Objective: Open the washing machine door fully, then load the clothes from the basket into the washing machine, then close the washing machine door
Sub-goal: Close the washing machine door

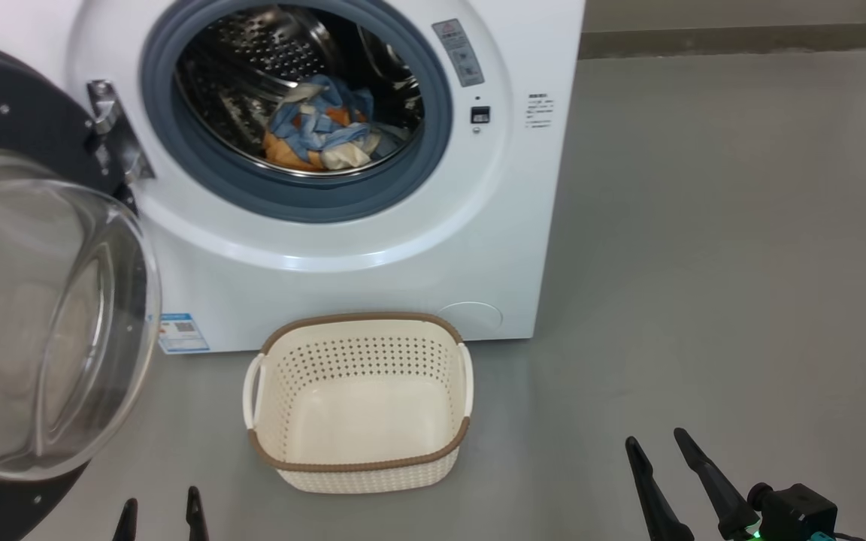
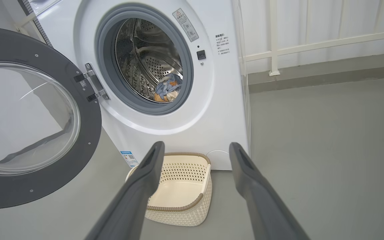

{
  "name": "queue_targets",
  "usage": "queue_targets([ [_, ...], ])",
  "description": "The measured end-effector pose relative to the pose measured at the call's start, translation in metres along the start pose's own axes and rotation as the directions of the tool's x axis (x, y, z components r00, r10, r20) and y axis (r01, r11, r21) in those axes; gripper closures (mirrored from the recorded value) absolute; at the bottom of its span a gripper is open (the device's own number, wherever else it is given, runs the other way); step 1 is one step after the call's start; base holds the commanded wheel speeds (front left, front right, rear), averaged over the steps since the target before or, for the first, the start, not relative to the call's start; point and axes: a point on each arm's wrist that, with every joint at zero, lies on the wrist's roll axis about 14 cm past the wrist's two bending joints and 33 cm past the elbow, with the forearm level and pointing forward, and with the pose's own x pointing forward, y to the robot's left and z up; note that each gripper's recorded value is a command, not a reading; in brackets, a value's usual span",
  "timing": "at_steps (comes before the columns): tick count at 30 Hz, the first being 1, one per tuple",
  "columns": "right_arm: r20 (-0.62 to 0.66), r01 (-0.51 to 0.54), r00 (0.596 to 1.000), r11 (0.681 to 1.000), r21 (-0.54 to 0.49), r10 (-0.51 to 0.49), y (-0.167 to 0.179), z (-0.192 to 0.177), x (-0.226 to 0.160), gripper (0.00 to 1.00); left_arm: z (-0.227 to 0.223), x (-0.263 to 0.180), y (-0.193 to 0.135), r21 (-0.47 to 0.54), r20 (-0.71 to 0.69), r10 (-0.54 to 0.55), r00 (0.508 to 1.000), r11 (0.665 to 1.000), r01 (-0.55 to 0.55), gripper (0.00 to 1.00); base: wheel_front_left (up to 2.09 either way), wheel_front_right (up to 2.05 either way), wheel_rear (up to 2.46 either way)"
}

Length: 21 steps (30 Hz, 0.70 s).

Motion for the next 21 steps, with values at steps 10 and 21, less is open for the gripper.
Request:
queue_targets([
  [10,-0.023,-0.123,0.992,0.992,-0.02,0.123,0.029,-0.005,0.021,0.0,0.01,-0.016,0.035,0.002,0.036,0.116,0.993,0.993,-0.116,0.0,0.0,0.0,0.0],
  [21,-0.046,-0.332,0.943,0.943,-0.017,0.33,0.095,-0.012,0.05,0.0,0.02,-0.054,0.088,-0.011,0.075,0.304,0.95,0.953,-0.304,0.0,0.0,0.0,0.0],
])
